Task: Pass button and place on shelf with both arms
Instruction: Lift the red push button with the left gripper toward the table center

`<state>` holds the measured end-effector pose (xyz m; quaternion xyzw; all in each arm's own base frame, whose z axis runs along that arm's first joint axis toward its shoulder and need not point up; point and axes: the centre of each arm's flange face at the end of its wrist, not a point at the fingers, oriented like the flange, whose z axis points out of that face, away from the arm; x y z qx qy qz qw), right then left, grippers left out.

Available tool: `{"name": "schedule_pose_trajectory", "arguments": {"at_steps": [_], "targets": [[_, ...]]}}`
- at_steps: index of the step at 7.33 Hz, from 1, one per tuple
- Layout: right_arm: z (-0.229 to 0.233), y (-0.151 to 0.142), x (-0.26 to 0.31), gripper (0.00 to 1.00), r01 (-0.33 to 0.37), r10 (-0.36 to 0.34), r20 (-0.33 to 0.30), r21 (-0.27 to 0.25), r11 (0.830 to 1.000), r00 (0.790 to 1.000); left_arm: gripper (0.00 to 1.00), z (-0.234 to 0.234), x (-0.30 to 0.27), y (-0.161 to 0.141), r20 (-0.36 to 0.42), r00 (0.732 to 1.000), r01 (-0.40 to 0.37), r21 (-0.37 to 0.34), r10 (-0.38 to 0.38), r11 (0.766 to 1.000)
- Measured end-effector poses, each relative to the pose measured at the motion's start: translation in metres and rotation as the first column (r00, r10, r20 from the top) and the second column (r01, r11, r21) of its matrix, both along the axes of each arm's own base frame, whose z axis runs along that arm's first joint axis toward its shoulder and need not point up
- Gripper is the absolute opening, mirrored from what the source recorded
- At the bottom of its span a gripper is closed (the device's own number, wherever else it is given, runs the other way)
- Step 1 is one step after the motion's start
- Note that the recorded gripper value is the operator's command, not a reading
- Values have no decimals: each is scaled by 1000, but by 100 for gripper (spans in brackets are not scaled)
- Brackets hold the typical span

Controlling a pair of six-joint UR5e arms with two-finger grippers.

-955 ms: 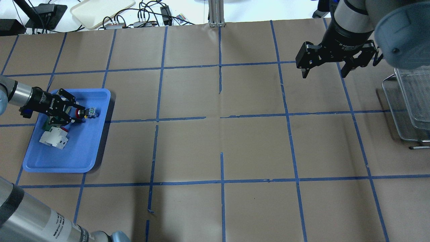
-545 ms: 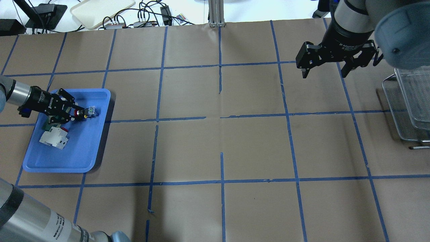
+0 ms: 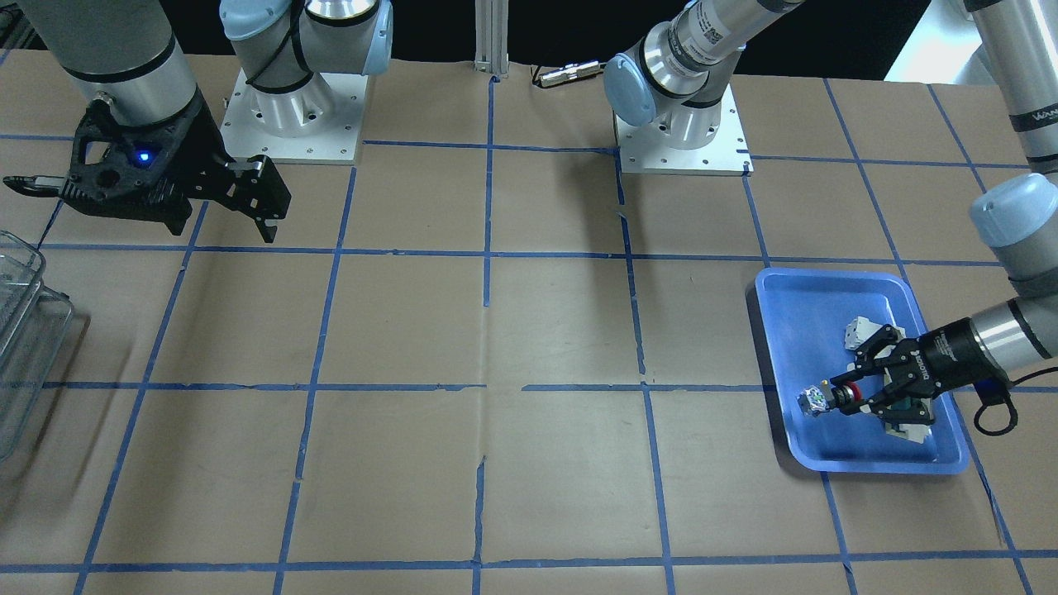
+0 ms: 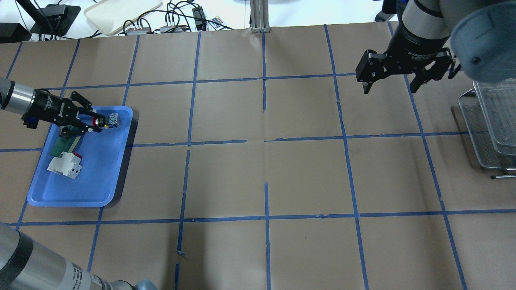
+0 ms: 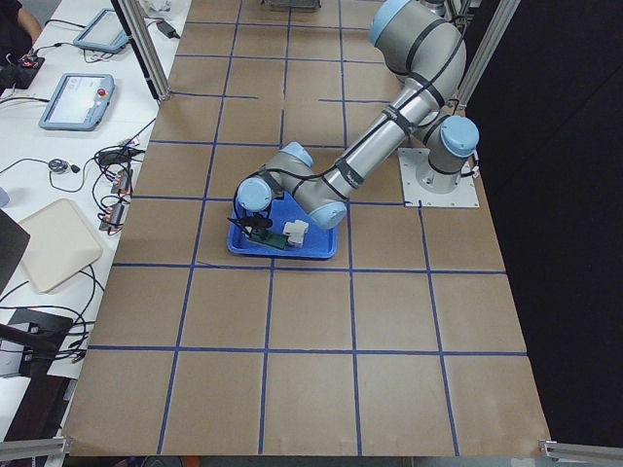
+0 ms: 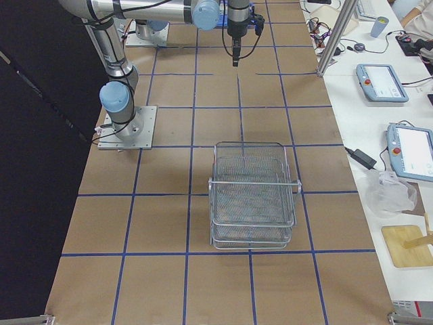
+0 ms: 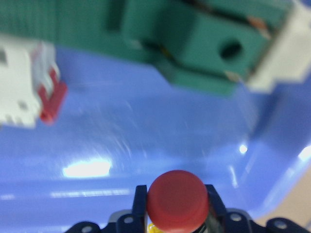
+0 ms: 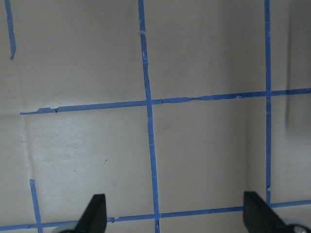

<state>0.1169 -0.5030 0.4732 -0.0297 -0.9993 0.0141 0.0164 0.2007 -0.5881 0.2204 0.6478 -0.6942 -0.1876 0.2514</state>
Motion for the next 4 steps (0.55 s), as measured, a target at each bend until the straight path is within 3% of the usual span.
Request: {"name": "schedule_pose_trajectory", "arguments": {"at_steps": [2, 4], "targets": [[2, -1, -2, 100, -24, 24, 2, -4, 1000, 1000, 0, 41, -72, -7, -46, 996, 73, -40, -74, 997], [7, 0, -3, 100, -51, 51, 0, -7, 999, 999, 0, 80, -161, -8, -79, 988, 128, -31, -130, 991]]}}
